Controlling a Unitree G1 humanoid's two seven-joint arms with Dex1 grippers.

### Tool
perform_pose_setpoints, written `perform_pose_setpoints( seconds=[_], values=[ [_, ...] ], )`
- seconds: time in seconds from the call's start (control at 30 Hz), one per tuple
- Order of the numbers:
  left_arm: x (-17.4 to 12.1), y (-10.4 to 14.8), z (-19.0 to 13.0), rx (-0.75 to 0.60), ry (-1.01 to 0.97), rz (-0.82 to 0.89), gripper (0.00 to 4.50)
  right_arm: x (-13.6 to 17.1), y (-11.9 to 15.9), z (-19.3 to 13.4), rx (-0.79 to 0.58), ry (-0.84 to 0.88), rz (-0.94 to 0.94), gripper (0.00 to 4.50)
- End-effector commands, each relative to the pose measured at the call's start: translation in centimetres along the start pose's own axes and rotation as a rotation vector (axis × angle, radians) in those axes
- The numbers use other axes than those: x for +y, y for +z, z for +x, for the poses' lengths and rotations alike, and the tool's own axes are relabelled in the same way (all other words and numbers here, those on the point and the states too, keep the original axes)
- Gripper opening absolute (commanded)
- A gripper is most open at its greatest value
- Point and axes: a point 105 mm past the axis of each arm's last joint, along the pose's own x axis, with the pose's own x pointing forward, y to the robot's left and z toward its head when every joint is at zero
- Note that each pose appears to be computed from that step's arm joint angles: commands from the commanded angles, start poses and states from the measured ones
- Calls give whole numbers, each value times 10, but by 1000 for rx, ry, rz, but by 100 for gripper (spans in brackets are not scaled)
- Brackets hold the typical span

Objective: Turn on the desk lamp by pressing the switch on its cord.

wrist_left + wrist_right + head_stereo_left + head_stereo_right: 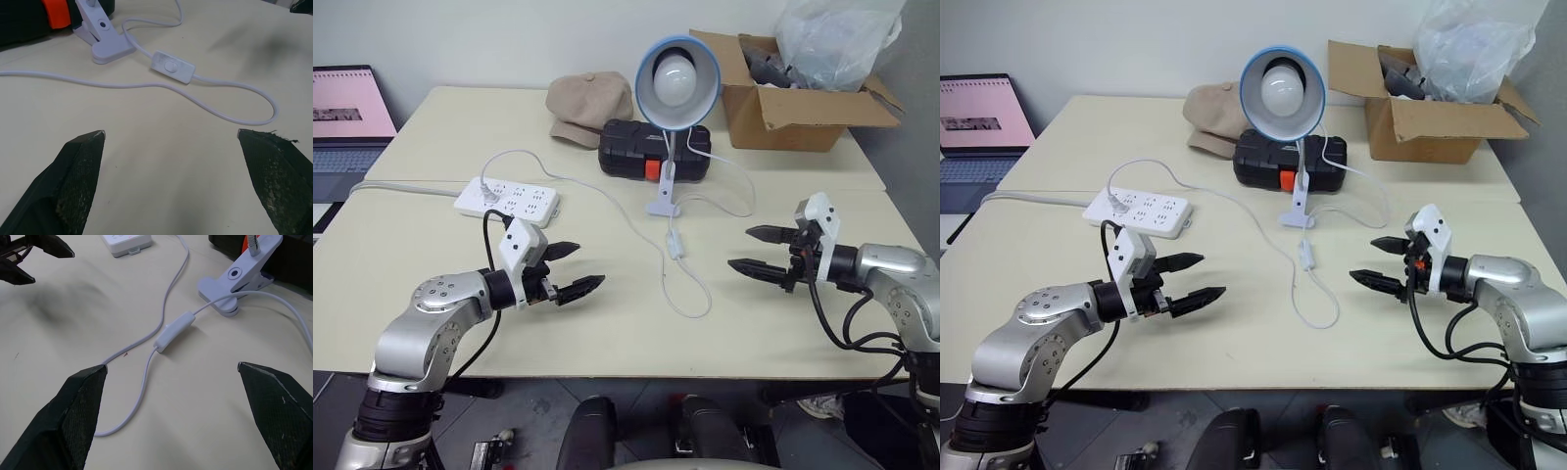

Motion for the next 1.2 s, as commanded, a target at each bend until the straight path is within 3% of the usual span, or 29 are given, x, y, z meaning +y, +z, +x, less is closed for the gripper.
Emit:
perform_pose_setpoints(
  seconds=[0.03, 0.47, 0.87, 1.13, 1.2],
  values=[
    [-3, 15, -2, -50, -13, 37, 450, 0, 14, -5, -30, -13, -43, 448],
    [-2, 14, -8, -11, -4, 66, 450, -3, 16, -4, -14, -24, -42, 448],
    [-8, 26, -14, -55, -79, 38, 450, -14, 15, -3, 67, -73, 10, 448],
    [-12, 25, -14, -29, -96, 83, 450, -20, 28, 10, 58, -91, 65, 448],
    [-18, 23, -11, -16, -123, 92, 450, -22, 26, 17, 126, -99, 110, 448]
  ],
)
